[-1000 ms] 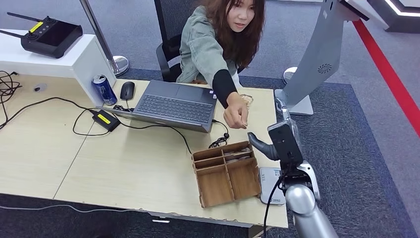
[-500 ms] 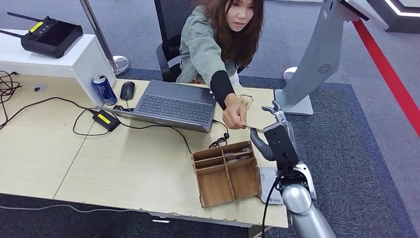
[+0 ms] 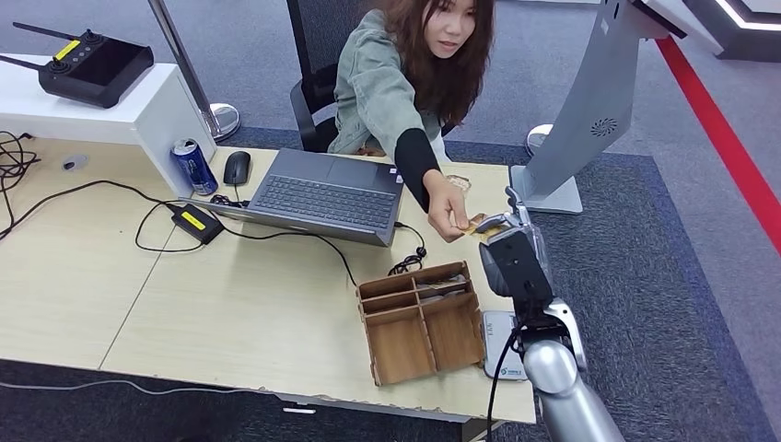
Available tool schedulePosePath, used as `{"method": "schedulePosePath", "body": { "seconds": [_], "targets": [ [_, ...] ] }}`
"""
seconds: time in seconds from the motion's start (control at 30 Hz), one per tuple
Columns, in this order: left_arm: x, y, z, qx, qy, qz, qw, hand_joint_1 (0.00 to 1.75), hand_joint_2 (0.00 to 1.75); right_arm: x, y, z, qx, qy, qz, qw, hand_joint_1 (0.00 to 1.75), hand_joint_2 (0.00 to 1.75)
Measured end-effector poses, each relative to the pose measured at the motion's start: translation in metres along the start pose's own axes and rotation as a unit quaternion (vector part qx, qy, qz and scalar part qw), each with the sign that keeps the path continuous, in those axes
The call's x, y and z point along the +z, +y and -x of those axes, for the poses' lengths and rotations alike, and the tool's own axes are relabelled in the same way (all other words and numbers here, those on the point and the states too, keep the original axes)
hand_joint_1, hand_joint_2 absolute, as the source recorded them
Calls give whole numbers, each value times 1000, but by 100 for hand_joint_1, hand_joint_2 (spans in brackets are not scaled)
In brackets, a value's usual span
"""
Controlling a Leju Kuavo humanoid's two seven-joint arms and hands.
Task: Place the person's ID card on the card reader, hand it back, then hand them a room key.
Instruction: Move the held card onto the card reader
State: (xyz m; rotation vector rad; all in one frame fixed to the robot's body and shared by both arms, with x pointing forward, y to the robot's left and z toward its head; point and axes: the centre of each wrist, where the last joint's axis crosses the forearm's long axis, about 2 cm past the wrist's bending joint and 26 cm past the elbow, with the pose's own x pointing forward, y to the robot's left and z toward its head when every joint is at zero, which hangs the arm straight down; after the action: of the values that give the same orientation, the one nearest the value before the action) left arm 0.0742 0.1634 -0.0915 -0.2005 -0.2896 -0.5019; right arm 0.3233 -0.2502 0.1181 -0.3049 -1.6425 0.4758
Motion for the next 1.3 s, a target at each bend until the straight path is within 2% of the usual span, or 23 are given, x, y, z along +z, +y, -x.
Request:
{"method": "schedulePosePath", "body": {
  "seconds": [0.33,0.7,0.83,1.03,1.3],
  "targets": [
    [0,1,1,11,-4,-2,1000,0,0,6,-3,-3,-8,-13,7,1000,166,175],
    [0,4,5,49,-11,-8,999,0,0,49,-37,5,-3,-8,34,999,175,175],
    [0,4,5,61,-13,-11,998,0,0,65,-38,17,4,4,30,1000,175,175],
    [0,4,5,77,-17,-14,997,0,0,87,-26,48,-11,31,18,999,175,175],
    [0,3,3,83,-20,-21,996,0,0,108,-6,93,50,105,20,993,175,175]
  ]
}}
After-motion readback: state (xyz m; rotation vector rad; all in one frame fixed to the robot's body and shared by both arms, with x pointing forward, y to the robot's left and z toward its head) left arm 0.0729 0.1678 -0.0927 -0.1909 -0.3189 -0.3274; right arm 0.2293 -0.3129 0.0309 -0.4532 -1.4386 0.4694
